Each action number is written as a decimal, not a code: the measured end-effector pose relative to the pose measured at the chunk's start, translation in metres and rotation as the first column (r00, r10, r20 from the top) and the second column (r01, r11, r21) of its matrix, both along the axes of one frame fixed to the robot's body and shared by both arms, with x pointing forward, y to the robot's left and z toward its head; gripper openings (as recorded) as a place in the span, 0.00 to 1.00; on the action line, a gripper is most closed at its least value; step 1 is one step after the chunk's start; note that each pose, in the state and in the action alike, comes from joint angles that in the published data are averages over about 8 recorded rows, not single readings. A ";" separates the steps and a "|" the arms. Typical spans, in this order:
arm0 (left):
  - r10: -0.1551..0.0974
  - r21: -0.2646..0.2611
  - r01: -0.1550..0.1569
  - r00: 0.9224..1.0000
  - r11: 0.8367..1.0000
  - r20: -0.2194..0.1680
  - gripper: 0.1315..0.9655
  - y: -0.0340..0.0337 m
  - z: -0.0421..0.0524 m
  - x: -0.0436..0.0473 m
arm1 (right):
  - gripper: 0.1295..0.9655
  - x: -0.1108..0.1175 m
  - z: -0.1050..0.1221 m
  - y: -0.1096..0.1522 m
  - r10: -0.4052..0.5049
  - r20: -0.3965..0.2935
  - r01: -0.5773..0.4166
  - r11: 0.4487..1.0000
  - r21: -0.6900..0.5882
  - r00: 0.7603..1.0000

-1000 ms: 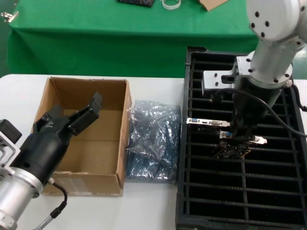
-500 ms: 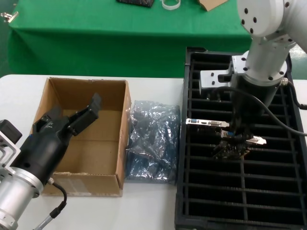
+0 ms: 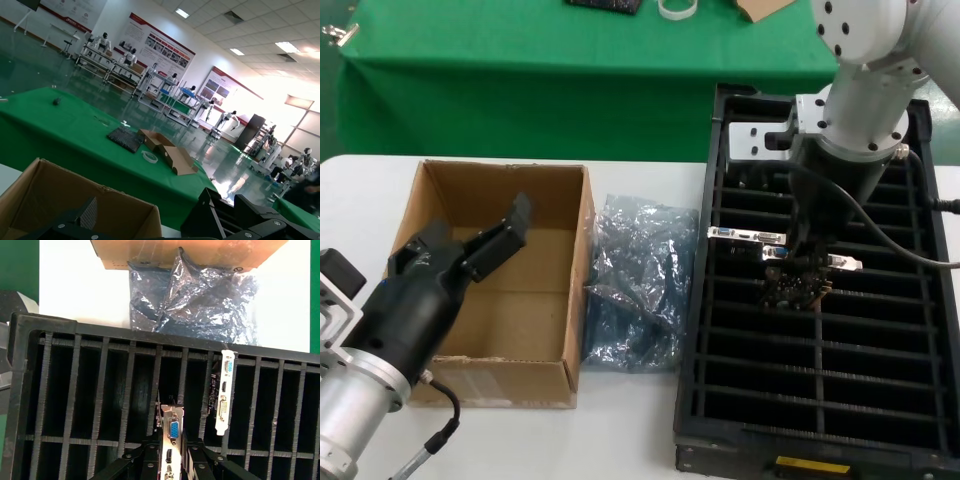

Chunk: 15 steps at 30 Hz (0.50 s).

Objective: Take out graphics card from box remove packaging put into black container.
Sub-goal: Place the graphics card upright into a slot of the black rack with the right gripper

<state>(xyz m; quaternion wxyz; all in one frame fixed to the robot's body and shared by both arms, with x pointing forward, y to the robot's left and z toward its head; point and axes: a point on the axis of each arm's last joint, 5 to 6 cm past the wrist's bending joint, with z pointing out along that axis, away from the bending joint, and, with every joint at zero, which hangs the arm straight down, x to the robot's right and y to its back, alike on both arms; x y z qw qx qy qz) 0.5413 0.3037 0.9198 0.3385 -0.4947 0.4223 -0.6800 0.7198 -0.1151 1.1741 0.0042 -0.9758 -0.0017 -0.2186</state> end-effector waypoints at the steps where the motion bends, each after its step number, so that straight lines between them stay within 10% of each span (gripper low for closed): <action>1: 0.000 0.000 0.000 1.000 1.000 0.000 1.00 0.0001 0.0002 -0.0001 | 0.08 0.000 0.000 0.000 0.000 0.002 0.000 1.000 0.001 1.000; 15: 0.001 0.000 -0.001 1.000 1.000 0.002 1.00 0.0014 0.0008 0.0001 | 0.08 -0.002 -0.003 0.004 0.002 0.000 -0.002 1.000 0.023 1.000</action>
